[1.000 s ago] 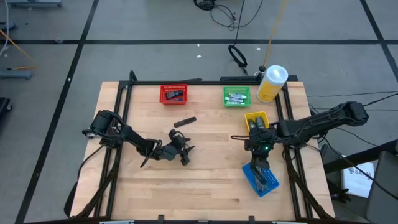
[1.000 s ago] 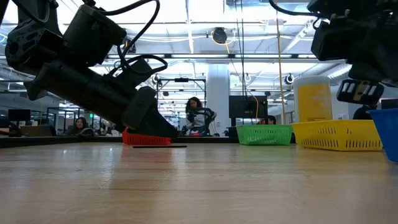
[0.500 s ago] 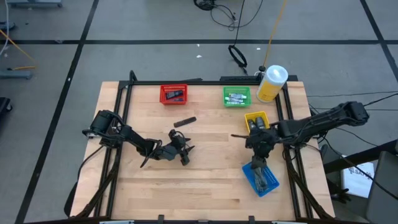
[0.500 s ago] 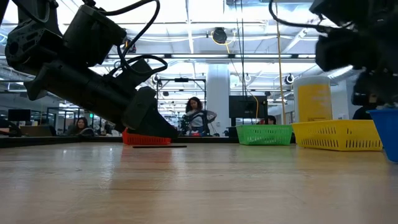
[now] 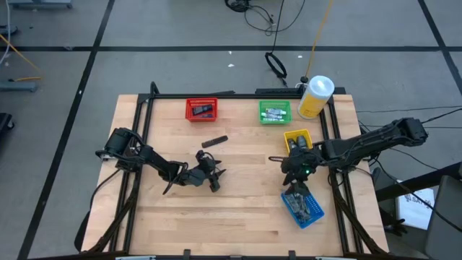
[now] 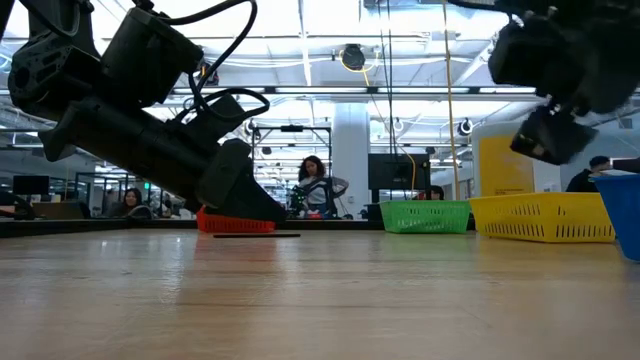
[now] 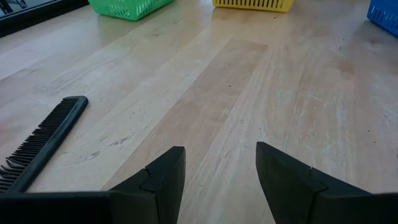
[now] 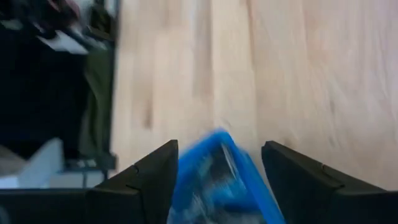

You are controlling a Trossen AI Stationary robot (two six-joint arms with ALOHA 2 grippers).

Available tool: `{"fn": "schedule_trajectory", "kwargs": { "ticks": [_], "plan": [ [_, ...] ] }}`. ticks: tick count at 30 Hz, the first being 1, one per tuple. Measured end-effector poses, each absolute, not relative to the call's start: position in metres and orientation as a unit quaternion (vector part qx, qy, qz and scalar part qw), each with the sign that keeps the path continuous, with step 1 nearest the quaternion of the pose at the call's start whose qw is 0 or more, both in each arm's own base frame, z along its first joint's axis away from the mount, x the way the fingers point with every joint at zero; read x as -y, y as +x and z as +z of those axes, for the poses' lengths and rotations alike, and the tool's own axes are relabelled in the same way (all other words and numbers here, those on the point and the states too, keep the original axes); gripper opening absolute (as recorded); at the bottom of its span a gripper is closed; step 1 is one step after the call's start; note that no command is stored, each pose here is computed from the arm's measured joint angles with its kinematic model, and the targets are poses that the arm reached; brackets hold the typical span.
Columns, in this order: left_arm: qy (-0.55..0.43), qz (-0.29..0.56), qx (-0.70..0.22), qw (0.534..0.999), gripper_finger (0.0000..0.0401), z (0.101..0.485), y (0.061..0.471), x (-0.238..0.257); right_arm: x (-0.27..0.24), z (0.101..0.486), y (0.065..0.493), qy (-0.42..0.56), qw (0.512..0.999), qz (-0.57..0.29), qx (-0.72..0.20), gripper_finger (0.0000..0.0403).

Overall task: Pick & Place Travel size toiletries
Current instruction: Adjust the blue bin

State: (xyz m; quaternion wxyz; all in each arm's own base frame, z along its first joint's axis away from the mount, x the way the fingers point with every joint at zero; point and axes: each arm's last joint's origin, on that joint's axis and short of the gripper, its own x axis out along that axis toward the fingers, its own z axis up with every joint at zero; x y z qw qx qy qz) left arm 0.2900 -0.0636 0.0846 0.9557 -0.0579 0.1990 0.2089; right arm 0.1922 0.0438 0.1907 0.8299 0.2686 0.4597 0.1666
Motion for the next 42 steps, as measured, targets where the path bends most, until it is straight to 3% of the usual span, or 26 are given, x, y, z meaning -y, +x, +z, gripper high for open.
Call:
{"fn": "schedule_trajectory", "kwargs": {
  "ticks": [7, 14, 23, 30, 35, 42],
  "plan": [
    [-0.057, 0.209, -0.199, 0.956, 0.0195, 0.085, 0.290, 0.064, -0.041, 0.177, 0.178, 0.227, 0.795, 0.159, -0.540, 0.0186],
    [-0.056, 0.209, -0.199, 0.956, 0.0195, 0.085, 0.290, 0.064, -0.041, 0.175, 0.175, 0.152, 0.806, 0.185, -0.541, 0.0136],
    [-0.055, 0.209, -0.199, 0.956, 0.0196, 0.085, 0.290, 0.064, -0.050, 0.173, 0.164, 0.125, 0.785, 0.185, -0.578, 0.0012],
    [-0.056, 0.209, -0.199, 0.956, 0.0196, 0.085, 0.290, 0.064, -0.047, 0.172, 0.144, 0.151, 0.738, 0.113, -0.648, 0.0020],
    [-0.056, 0.209, -0.199, 0.956, 0.0195, 0.085, 0.290, 0.064, -0.047, 0.173, 0.144, 0.151, 0.742, 0.110, -0.644, 0.0017],
    [-0.056, 0.209, -0.199, 0.956, 0.0195, 0.085, 0.290, 0.064, -0.045, 0.173, 0.144, 0.126, 0.756, 0.077, -0.637, 0.0075]
  ]
}}
